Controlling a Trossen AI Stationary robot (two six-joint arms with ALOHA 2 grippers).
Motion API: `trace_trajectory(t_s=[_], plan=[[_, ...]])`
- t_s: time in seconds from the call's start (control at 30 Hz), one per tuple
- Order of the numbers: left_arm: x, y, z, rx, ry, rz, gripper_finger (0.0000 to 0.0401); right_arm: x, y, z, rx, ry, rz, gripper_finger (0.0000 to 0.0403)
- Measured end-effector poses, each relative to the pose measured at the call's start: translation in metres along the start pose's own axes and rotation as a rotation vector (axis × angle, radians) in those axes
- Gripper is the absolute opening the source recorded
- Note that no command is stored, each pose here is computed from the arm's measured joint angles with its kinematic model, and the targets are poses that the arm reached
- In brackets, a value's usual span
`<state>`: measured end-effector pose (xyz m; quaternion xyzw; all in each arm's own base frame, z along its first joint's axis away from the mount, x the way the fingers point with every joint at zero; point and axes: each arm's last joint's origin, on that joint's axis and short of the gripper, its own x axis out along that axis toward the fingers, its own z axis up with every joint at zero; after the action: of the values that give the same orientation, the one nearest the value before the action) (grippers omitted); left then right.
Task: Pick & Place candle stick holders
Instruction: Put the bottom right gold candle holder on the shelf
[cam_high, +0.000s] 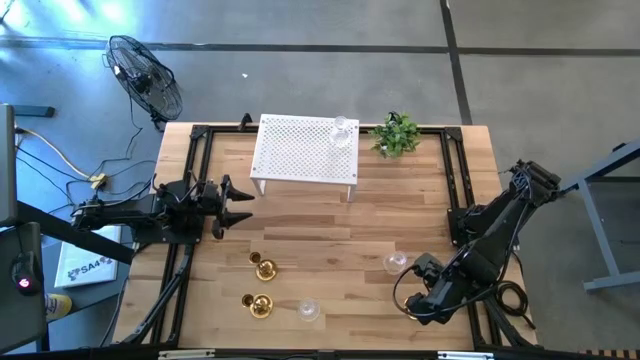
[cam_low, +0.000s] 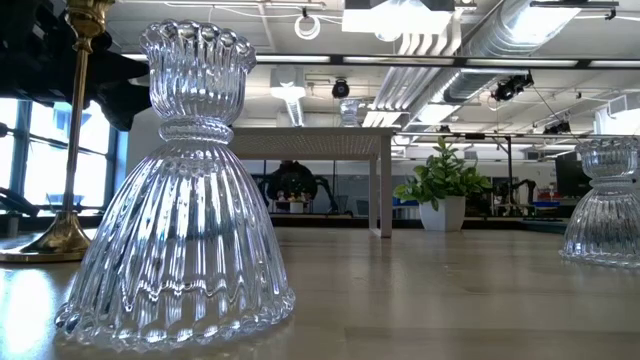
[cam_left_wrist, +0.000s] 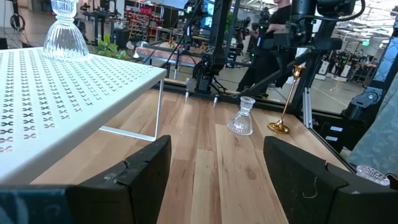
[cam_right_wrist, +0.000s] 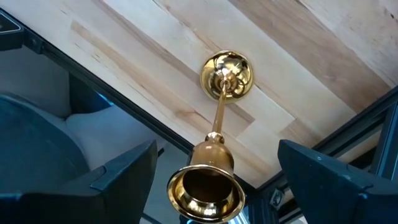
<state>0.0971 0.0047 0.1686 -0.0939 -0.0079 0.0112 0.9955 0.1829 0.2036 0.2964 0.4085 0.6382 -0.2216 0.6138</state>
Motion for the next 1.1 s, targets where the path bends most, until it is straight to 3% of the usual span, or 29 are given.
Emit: trace_trajectory(t_s=[0.4, 1.1], plan=[[0.0000, 0.0000, 0.0000, 0.000, 0.000, -0.001, 0.0250, 0.0000, 0.0007, -0.0003, 0.003, 0.007, 0.006, 0.0308], [0.0000, -0.0001, 0.0000, 0.000, 0.000, -0.002, 0.0250, 0.0000, 0.0006, -0.0008, 0.042, 0.025, 0.002, 0.0127]])
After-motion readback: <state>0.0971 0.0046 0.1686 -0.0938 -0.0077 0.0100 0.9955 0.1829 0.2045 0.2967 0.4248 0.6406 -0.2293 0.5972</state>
